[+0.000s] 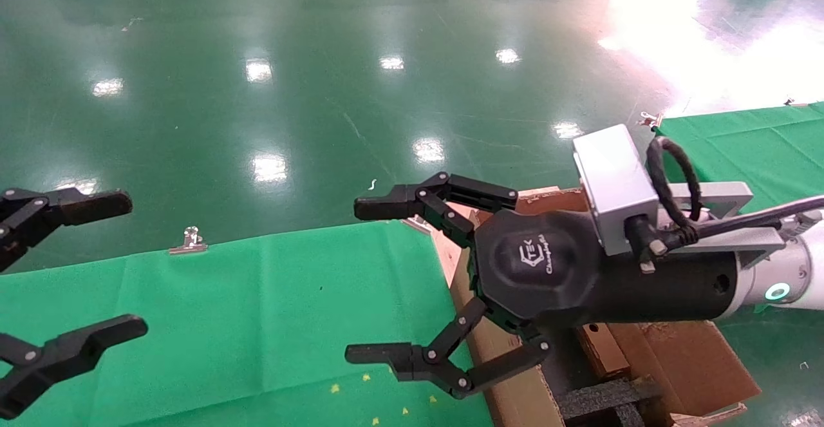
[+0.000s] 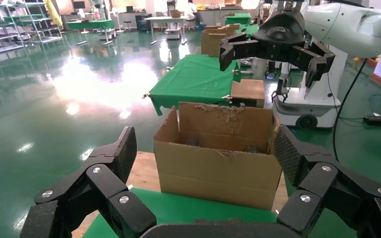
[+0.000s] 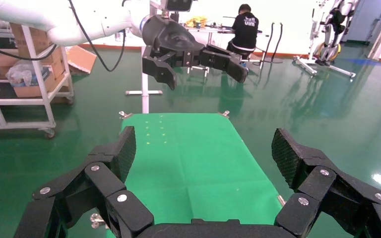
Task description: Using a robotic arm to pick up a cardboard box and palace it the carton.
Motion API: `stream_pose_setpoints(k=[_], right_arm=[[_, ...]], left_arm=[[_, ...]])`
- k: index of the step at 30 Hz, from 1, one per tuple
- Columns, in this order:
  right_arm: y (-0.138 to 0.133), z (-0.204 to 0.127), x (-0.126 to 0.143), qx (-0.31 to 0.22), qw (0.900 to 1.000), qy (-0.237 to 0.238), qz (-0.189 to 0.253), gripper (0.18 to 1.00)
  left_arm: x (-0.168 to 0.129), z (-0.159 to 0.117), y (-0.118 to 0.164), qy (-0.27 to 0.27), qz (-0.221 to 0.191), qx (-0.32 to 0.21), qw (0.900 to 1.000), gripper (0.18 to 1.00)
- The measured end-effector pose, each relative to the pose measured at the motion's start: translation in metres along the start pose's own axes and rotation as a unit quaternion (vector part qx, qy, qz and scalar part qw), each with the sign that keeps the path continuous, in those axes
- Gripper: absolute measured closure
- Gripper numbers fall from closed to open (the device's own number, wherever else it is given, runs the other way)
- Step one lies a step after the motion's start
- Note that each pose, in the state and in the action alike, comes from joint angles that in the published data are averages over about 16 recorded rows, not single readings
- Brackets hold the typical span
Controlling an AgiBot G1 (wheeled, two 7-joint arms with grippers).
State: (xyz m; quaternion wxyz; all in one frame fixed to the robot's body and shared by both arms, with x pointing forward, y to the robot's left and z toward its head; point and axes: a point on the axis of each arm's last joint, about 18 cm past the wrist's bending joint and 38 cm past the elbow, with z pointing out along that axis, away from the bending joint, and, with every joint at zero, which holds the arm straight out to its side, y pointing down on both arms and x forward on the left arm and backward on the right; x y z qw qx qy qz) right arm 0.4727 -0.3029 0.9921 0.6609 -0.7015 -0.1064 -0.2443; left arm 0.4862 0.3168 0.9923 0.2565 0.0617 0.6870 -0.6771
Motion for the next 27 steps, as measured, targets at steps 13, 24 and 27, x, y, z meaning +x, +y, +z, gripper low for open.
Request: stream_pose_setpoints(k=[13, 24, 27], right_arm=[[0.0001, 0.0004, 0.0001, 0.0, 1.0, 0.0, 0.001, 0.178], [0.0008, 0.0013, 0.0017, -0.004, 1.0, 0.001, 0.003, 0.178], [0.0009, 0.0014, 0.0018, -0.004, 1.0, 0.001, 0.004, 0.178]], left_arm=[[0.0, 0.0, 0.0, 0.0, 0.0, 0.0, 1.0, 0.183], [0.0, 0.0, 0.0, 0.0, 0.0, 0.0, 1.0, 0.183], [0.0, 0.0, 0.0, 0.0, 0.0, 0.0, 1.0, 0.183]])
